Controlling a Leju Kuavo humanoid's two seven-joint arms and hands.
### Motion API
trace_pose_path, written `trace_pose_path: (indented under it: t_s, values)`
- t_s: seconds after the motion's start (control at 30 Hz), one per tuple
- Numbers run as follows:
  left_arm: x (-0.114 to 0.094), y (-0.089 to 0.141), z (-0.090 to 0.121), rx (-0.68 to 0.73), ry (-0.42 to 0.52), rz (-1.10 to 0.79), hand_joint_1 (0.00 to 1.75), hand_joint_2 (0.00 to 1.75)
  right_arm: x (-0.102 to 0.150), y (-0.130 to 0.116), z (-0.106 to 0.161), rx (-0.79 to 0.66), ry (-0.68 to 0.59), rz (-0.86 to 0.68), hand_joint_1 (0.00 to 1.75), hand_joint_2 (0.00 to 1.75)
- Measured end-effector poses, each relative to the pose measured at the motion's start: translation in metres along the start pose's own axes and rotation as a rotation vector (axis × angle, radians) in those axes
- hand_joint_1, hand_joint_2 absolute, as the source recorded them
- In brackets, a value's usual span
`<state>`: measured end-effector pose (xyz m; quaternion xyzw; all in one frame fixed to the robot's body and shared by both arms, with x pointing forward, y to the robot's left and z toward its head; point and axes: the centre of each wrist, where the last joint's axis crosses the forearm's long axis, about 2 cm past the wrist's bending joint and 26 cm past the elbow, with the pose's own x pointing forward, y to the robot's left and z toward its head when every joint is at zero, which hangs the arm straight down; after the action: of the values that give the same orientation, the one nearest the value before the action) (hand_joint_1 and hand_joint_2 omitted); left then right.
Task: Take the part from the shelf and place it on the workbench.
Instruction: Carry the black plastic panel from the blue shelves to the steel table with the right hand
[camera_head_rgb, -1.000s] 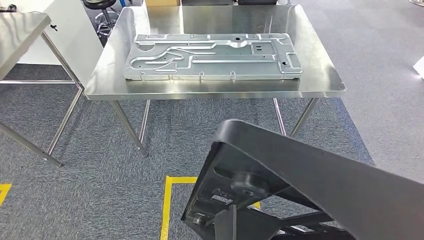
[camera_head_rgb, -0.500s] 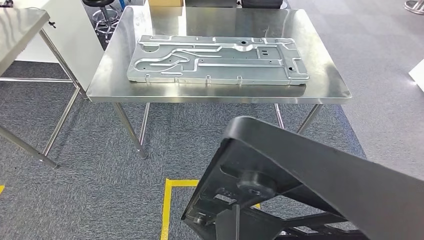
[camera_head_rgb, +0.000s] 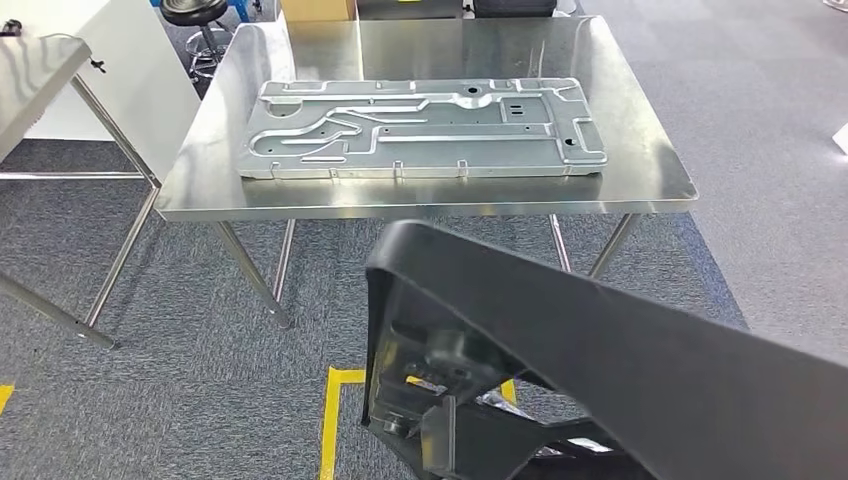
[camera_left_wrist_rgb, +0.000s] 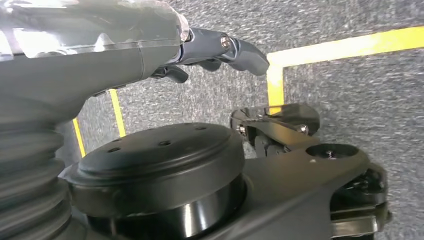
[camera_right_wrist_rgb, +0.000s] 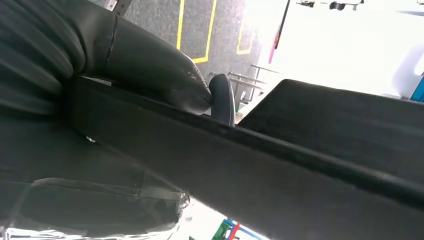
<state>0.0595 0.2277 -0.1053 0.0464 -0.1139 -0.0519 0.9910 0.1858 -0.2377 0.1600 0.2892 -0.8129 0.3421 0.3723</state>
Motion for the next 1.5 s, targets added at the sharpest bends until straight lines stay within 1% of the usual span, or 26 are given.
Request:
trace_pose_path:
  t_s: [0.37, 0.57, 0.93, 1.5]
  values:
    - [-0.002, 0.000, 0.000, 0.001, 0.007, -0.001, 0.00, 1.75, 0.001, -0.005, -0.006, -0.001, -0.017, 0.008, 1.75, 1.75]
    - [-0.006, -0.001, 0.001, -0.004, 0.014, 0.012, 0.00, 1.75, 0.000, 0.002, -0.003, 0.000, 0.000, -0.005, 1.75, 1.75]
    - [-0.003, 0.000, 0.000, -0.002, 0.005, 0.016, 0.00, 1.75, 0.001, 0.001, -0.011, 0.004, -0.016, 0.000, 1.75, 1.75]
    - [-0.006, 0.000, 0.000, -0.003, 0.007, 0.014, 0.00, 1.75, 0.003, 0.011, -0.005, -0.019, -0.009, -0.010, 1.75, 1.75]
